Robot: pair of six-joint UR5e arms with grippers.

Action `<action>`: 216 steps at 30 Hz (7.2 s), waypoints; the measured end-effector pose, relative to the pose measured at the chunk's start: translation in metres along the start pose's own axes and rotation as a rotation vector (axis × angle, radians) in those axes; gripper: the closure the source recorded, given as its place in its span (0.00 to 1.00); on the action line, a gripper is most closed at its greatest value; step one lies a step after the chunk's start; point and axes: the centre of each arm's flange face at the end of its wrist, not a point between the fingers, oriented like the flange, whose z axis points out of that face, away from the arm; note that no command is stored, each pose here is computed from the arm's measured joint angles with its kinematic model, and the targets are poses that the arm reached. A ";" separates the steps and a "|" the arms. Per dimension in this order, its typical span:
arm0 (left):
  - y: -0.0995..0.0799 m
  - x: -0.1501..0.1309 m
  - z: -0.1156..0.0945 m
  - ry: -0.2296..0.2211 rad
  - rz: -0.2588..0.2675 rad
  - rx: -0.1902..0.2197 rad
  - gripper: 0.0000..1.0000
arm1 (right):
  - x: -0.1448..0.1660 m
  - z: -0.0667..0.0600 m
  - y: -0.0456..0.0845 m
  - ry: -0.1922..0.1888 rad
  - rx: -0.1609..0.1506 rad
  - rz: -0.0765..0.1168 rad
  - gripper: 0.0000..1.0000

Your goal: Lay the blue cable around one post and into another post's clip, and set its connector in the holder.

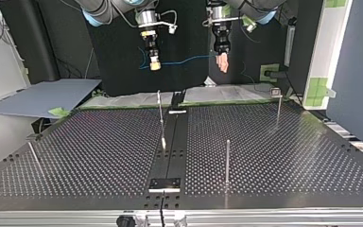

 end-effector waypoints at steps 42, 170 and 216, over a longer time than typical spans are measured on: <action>0.000 0.087 -0.058 0.226 0.012 -0.051 0.00 | -0.066 -0.029 -0.011 -0.225 0.078 -0.081 1.00; 0.032 -0.403 0.259 -0.010 -0.318 -0.111 0.00 | 0.454 0.168 0.101 0.262 0.082 0.110 1.00; 0.033 -0.302 0.272 0.065 -0.269 -0.050 0.00 | 0.246 0.215 0.182 -0.072 -0.097 0.083 1.00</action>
